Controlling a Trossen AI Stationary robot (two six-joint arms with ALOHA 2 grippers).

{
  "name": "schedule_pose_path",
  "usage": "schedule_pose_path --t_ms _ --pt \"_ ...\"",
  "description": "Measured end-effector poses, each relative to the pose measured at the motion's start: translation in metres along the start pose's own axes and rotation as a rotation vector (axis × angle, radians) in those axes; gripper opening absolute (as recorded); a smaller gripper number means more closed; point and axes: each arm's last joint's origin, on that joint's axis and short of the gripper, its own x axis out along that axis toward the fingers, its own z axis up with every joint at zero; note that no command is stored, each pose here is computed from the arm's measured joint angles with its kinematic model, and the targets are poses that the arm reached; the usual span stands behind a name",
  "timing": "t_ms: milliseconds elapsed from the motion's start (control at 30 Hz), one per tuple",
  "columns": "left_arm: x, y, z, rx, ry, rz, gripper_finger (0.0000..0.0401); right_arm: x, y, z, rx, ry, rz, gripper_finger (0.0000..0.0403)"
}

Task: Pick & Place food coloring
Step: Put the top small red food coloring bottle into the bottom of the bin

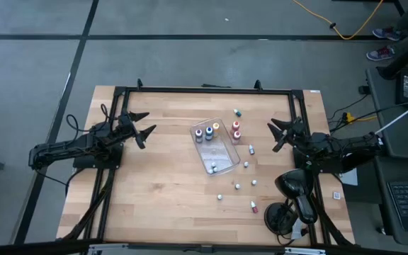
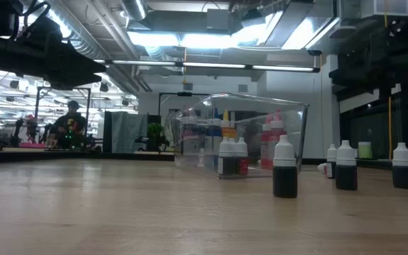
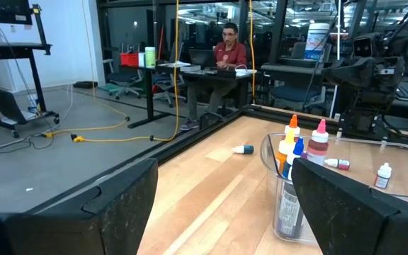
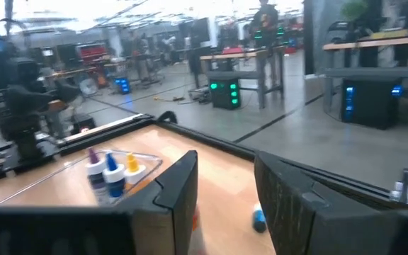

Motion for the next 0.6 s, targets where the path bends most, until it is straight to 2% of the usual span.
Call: schedule_pose_path --t_ms 67,133,200,300,400,500,600 --pt "0.000 0.000 0.000 0.000 0.000 0.000 0.0320 0.000 0.000 0.001 -0.003 -0.008 0.010 0.0142" --pt "0.000 0.000 0.000 0.000 0.000 0.000 0.0320 0.000 -0.001 0.004 0.006 -0.030 -0.027 0.0142" --pt "0.000 0.000 0.000 0.000 0.000 0.000 0.0320 0.000 -0.001 0.004 0.049 -0.031 -0.034 0.0142" --pt "0.000 0.000 0.000 0.000 0.000 0.000 0.0320 0.000 0.000 0.001 0.093 -0.010 -0.003 0.0142" --pt "0.000 0.000 0.000 0.000 0.000 0.000 0.0320 0.000 0.001 0.002 0.040 0.001 0.062 0.0143" --pt "0.000 0.000 0.000 0.000 0.000 0.000 0.0320 -0.002 0.006 0.018 -0.013 -0.018 0.198 0.0151" --pt "0.000 0.000 0.000 0.000 0.000 0.000 0.0320 -0.003 0.007 0.040 0.008 -0.023 0.186 0.0175"
